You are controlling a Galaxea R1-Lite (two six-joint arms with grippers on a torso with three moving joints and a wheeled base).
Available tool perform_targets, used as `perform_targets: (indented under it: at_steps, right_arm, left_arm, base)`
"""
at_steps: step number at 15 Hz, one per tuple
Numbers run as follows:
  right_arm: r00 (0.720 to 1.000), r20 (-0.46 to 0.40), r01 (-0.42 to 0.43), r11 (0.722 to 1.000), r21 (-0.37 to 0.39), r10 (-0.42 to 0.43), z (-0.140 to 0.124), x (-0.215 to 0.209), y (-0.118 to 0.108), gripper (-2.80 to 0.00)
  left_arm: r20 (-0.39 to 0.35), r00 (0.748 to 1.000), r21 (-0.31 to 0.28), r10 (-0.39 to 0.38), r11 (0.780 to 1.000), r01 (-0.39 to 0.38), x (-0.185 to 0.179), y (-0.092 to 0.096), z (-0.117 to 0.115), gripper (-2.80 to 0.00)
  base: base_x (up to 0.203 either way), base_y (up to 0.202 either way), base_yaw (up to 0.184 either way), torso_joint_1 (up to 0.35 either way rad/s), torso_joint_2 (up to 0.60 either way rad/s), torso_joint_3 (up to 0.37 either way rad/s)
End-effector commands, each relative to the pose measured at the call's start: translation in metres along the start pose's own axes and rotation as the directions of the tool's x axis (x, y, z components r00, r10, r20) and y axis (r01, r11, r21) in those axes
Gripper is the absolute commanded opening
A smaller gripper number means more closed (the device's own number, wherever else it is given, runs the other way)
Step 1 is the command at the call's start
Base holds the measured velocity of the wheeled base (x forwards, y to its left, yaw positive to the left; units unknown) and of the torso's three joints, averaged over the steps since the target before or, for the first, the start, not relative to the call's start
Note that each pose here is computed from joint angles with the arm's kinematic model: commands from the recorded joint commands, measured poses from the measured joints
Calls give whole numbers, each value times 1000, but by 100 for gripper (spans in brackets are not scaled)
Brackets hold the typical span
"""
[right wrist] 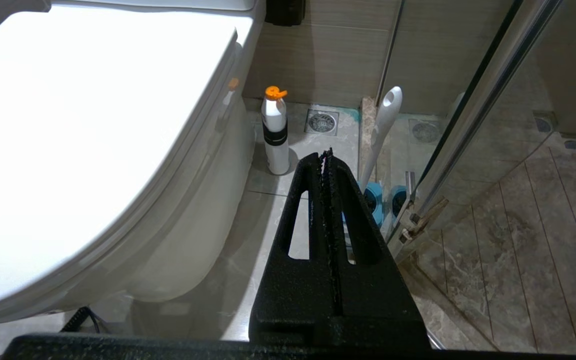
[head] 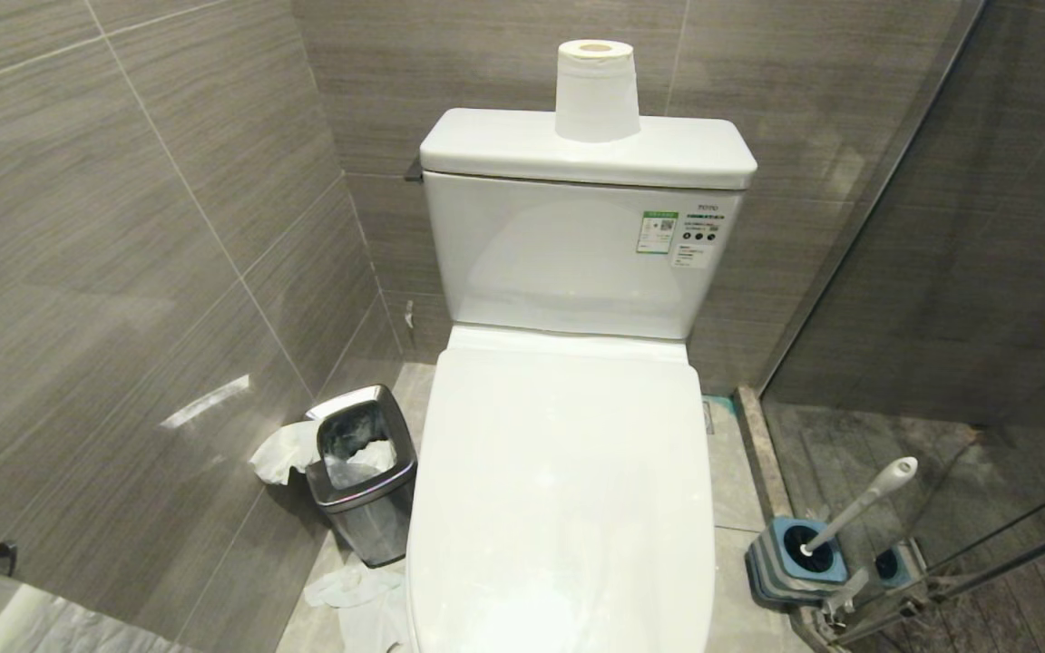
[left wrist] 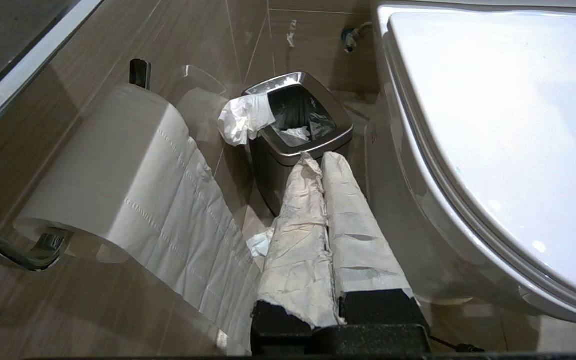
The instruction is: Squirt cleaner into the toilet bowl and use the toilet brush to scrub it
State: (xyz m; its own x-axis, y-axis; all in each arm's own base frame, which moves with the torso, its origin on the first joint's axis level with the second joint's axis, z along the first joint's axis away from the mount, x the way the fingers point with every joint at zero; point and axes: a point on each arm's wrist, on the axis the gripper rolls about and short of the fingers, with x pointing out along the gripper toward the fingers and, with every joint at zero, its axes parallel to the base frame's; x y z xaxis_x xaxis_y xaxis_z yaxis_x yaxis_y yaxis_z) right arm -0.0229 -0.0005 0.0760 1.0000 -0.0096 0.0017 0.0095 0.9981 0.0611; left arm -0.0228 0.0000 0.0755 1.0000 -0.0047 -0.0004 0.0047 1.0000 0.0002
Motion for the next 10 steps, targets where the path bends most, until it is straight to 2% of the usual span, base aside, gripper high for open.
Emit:
perform_targets:
  at_steps: [1, 10]
  right_arm:
    - [1000, -2, 1, 1000, 2, -1, 0, 0, 0, -280]
    - [1000, -1, 0, 1000, 1, 0, 0, 0, 0, -280]
  left_arm:
    - [-2, 1000, 0, 0, 1000, 0, 0, 0, 0, -280]
    - [-3, 1000, 0, 0, 1000, 0, 0, 0, 0, -280]
  base:
    - [0, 0, 0, 0, 0, 0]
    - [0, 0, 0, 0, 0, 0]
